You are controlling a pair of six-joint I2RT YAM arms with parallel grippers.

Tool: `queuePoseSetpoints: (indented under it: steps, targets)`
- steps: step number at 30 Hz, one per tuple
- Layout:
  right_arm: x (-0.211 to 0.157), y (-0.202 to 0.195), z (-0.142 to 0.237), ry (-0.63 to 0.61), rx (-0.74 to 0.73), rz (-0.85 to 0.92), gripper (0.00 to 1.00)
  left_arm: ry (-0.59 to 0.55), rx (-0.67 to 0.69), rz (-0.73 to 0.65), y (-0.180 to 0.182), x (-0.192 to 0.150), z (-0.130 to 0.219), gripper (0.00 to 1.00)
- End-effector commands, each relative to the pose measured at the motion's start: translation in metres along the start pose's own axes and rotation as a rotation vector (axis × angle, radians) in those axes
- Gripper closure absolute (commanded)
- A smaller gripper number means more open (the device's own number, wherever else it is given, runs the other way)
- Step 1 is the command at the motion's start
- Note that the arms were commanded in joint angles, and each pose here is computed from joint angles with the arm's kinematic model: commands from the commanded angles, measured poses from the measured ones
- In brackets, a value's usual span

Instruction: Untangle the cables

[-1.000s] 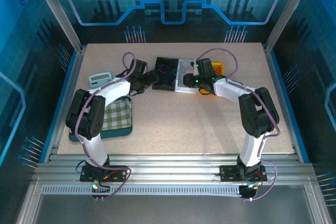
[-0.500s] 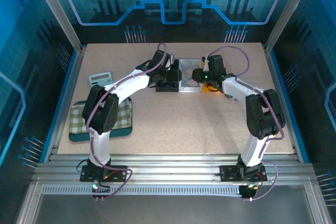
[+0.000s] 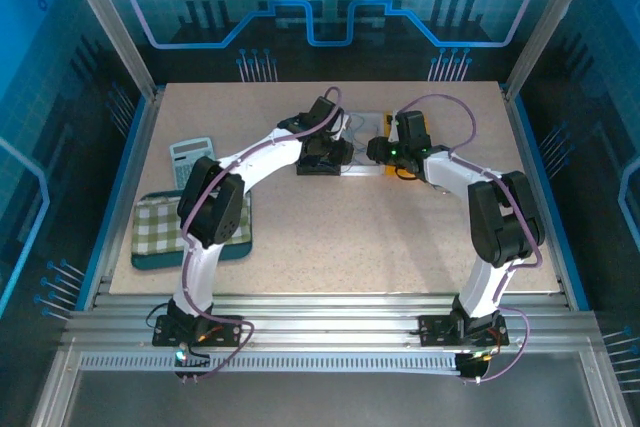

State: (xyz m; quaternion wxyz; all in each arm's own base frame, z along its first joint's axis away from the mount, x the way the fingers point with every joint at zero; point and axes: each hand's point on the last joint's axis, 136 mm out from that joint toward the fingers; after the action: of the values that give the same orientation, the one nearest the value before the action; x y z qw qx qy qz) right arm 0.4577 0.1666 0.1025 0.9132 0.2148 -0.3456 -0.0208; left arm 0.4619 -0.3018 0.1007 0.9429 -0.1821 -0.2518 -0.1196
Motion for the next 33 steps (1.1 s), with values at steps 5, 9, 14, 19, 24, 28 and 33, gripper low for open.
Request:
queuePoseSetpoints:
  steps: [5, 9, 14, 19, 24, 28, 33]
  targets:
    - [0.016, 0.001, 0.010, -0.048, 0.018, -0.025, 0.67, 0.014, 0.058, -0.026, 0.007, -0.001, -0.007, 0.71]
    - [0.018, 0.000, 0.010, -0.051, 0.021, -0.039, 0.67, 0.013, 0.059, -0.026, 0.007, -0.001, -0.009, 0.79]
    - [0.018, -0.003, 0.011, -0.055, 0.018, -0.057, 0.67, 0.013, 0.051, -0.030, 0.007, -0.002, -0.013, 0.87]
    - [0.017, -0.007, 0.011, -0.053, 0.015, -0.068, 0.67, -0.002, 0.044, -0.020, 0.006, -0.001, -0.011, 0.98]
    - [0.017, -0.008, 0.011, -0.052, 0.014, -0.073, 0.67, -0.063, 0.049, 0.003, 0.011, 0.003, 0.002, 1.00]
    - [0.016, -0.008, 0.011, -0.047, 0.016, -0.074, 0.67, -0.124, 0.024, 0.033, 0.016, 0.005, 0.015, 1.00]
    - [0.013, -0.010, 0.011, -0.044, 0.009, -0.077, 0.67, -0.162, -0.007, 0.074, 0.023, 0.002, 0.024, 1.00]
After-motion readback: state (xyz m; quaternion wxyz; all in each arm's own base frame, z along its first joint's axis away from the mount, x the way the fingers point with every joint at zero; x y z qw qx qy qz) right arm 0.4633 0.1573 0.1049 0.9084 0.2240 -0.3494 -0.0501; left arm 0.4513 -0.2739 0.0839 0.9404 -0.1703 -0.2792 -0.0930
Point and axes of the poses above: each hand's point on the last joint's axis, 136 mm out from that joint toward the fingers, its own z axis back along the fingers, its own y axis along the line the jaws close on, x = y × z, and after that the axes turned 2 degrees about z, right-handed
